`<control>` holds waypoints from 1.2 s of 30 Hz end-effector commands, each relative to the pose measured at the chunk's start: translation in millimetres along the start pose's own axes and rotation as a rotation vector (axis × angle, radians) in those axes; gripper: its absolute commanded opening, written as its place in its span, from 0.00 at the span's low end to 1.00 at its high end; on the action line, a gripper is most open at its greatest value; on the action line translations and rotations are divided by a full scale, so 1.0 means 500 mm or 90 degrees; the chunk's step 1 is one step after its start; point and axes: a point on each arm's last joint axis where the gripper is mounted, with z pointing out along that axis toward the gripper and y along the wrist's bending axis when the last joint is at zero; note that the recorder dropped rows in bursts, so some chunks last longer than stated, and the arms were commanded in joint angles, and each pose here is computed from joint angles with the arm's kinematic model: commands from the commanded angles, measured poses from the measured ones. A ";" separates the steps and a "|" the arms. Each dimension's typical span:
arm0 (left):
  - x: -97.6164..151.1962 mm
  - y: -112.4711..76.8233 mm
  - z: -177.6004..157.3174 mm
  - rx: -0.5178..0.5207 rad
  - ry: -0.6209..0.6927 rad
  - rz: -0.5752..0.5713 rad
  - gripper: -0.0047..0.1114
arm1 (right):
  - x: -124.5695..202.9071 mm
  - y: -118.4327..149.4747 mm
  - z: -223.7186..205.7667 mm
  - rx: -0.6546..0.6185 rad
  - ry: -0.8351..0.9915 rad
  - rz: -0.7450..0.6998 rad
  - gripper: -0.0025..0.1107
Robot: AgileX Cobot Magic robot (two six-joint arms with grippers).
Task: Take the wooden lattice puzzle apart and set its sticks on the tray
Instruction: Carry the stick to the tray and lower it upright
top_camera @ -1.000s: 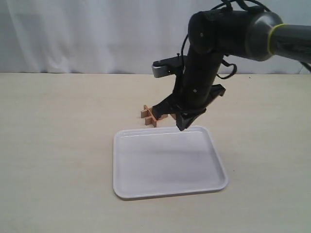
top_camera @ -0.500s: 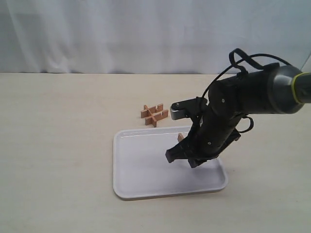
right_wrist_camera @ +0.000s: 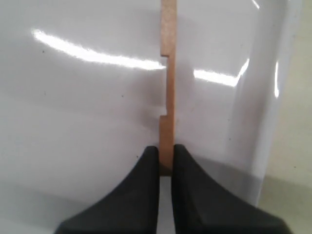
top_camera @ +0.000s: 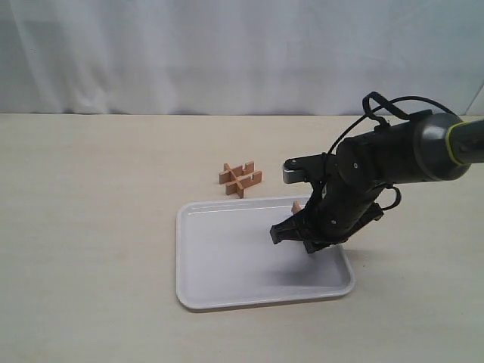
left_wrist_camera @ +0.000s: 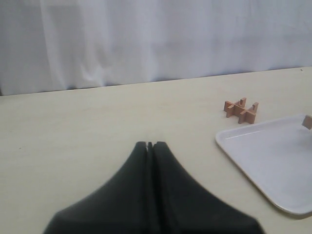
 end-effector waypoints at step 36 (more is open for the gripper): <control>0.000 0.000 0.000 0.001 -0.005 -0.002 0.04 | 0.014 -0.015 -0.001 0.040 0.044 -0.001 0.33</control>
